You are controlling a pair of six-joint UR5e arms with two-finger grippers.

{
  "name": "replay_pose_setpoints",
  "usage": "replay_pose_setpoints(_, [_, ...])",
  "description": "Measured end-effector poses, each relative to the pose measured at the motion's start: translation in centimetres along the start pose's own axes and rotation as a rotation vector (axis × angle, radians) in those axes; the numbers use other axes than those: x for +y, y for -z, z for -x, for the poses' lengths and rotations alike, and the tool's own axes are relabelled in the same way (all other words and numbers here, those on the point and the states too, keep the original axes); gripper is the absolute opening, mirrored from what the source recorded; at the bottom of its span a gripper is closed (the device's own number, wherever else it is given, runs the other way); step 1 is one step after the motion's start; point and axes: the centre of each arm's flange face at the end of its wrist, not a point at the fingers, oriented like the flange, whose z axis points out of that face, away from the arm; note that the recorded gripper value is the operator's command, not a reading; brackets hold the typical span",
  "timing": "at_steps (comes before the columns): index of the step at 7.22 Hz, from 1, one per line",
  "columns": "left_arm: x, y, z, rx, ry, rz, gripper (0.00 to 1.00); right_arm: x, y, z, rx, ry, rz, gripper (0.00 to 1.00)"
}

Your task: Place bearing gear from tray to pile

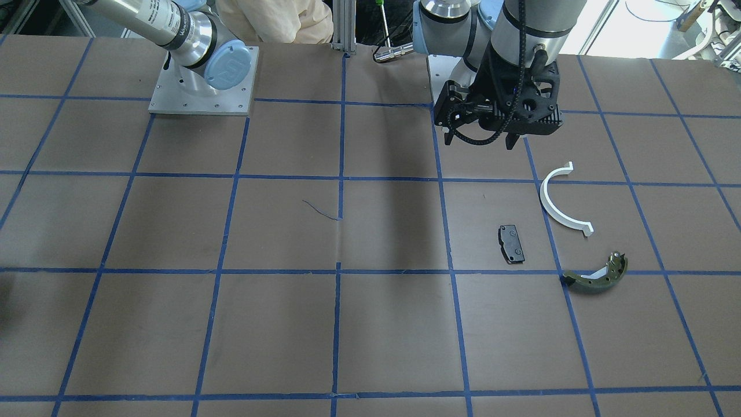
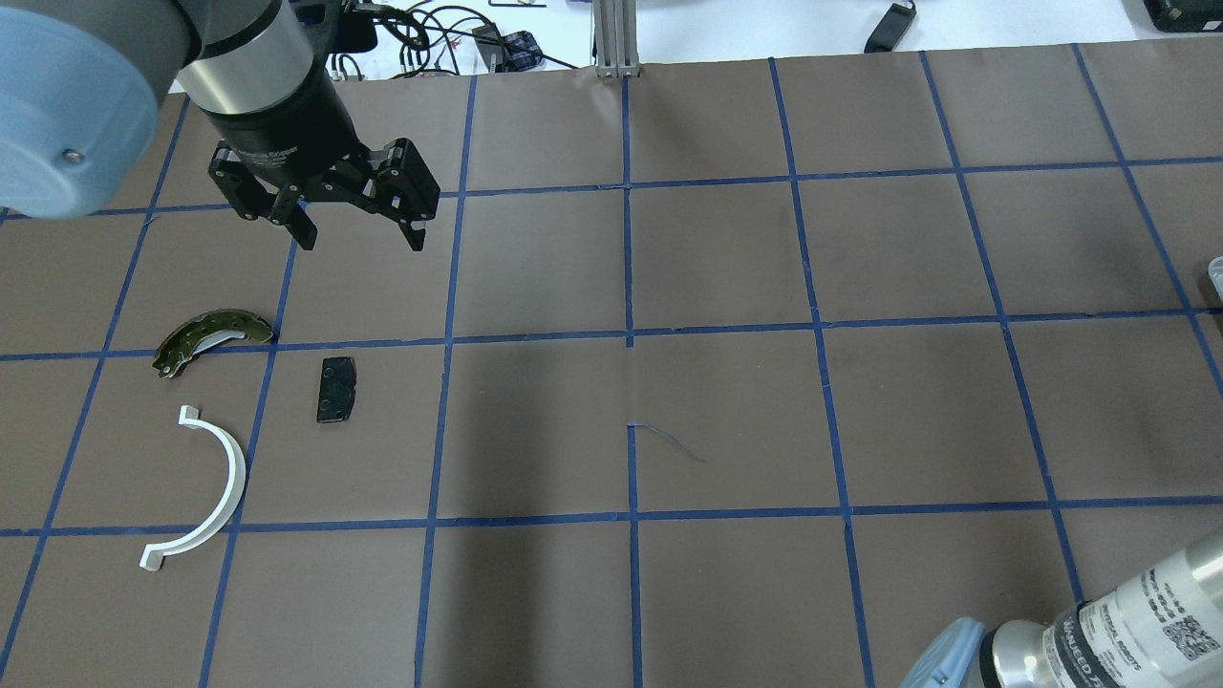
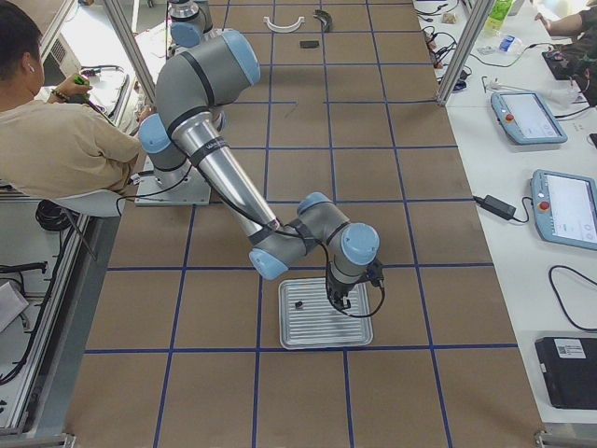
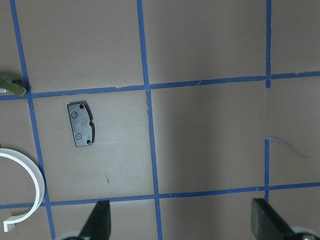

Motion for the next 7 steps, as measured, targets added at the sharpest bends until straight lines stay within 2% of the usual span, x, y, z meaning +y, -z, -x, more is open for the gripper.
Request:
replay_pose_setpoints(3, [0.0, 0.0, 0.0, 0.002, 0.004, 0.0, 1.0, -7.4, 7.3, 11.6, -0.003, -0.008, -0.001, 0.0])
replay_pose_setpoints(5, [0.0, 0.1, 0.1, 0.003, 0.004, -0.001, 1.0, -12.8, 9.2, 21.1, -0.026, -0.027, -0.006, 0.0])
replay_pose_setpoints(7, [-0.1, 0.0, 0.0, 0.003, 0.006, 0.0, 1.0, -16.6, 9.0, 30.7, -0.078, -0.036, -0.005, 0.0])
